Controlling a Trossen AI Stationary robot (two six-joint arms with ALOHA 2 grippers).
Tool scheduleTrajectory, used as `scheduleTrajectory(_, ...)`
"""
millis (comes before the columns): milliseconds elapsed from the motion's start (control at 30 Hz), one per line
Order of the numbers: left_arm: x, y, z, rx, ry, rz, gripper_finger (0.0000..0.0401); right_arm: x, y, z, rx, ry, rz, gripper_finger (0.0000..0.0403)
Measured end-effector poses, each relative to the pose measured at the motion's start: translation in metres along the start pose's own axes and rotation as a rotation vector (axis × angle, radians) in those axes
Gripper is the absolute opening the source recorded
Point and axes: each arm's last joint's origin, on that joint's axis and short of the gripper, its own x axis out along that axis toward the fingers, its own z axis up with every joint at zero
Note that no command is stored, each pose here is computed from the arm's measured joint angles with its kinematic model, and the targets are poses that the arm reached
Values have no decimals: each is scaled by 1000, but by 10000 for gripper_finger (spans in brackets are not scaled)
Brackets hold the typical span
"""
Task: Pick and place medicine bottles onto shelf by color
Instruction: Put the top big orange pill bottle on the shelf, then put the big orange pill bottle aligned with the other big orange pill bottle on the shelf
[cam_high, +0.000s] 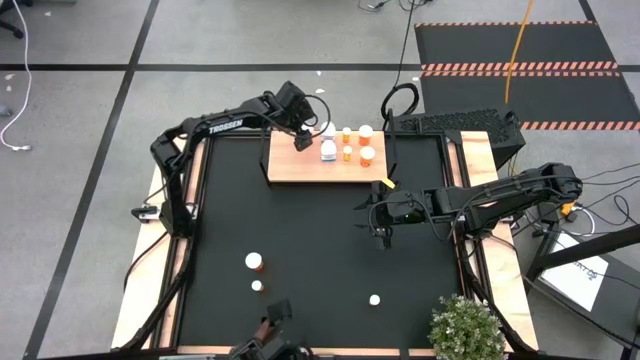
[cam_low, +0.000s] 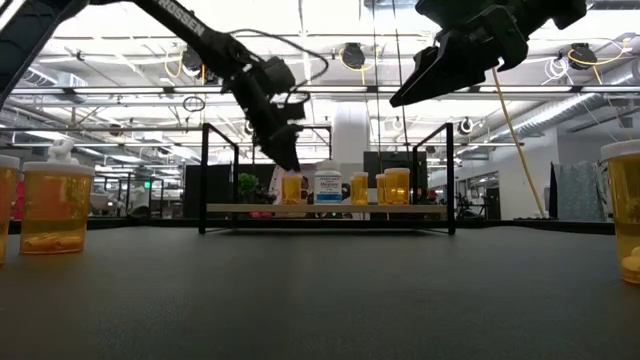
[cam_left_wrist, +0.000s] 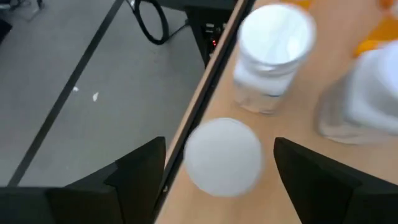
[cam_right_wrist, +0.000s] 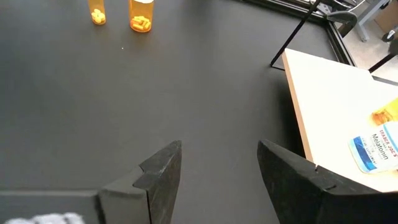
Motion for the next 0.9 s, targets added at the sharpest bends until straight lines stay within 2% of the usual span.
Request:
scheduleTrajectory(233,-47,-20,15,20,-55,-20,301,0,0,0,0,1,1,205)
scheduleTrajectory(567,-103,-86,19,97,-17,-148,301,-1,1,-4,45,44,8,205)
scheduleTrajectory(900,-126,-155,-15,154,-24,-137,301,-1,3,-4,153,42,46,205)
